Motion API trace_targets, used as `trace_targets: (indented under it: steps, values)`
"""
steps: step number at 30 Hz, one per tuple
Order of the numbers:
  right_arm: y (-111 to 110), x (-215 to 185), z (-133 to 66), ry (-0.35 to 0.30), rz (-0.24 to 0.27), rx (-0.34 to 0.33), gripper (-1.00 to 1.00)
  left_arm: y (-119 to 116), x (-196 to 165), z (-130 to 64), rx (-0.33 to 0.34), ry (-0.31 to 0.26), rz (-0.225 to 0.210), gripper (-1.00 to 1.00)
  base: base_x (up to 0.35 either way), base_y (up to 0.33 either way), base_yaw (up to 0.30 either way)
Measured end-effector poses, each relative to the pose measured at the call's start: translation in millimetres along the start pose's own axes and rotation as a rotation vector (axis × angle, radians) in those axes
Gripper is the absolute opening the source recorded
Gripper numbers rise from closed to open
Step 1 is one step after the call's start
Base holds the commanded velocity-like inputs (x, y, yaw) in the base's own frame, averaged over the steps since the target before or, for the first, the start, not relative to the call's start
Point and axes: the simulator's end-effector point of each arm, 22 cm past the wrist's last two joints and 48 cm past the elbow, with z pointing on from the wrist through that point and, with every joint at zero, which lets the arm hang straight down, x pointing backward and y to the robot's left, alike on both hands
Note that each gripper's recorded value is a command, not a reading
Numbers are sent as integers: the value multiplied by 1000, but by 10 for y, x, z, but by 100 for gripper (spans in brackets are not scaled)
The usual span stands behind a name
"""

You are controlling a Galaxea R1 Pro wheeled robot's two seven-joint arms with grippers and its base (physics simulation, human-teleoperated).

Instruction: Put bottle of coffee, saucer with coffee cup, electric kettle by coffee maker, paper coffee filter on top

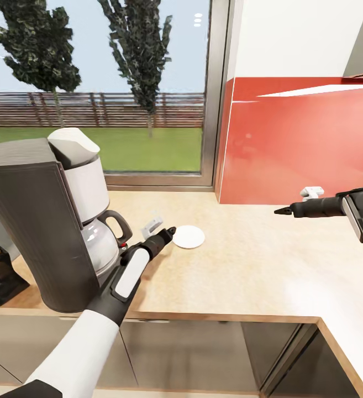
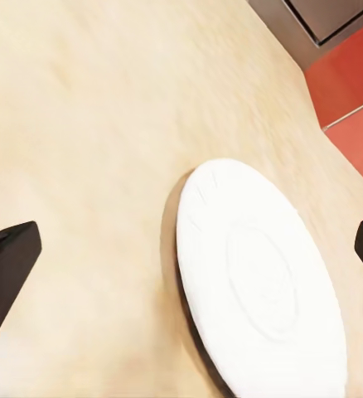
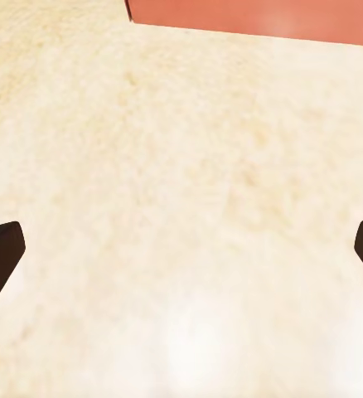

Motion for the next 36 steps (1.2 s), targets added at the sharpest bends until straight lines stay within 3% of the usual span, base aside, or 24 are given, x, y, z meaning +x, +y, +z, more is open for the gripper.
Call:
trace_targets:
  steps: [14, 31, 36]
  values:
    - [0, 0, 1, 0, -1, 0, 100, -66, 52, 15, 42, 17, -7, 100, 0, 0, 0]
    - [-2, 5, 4, 1, 0, 1, 100, -79, 54, 14, 49, 18, -7, 100, 0, 0, 0]
    - [59, 59, 85, 14, 13, -15, 100, -81, 54, 14, 50, 18, -8, 100, 0, 0, 0]
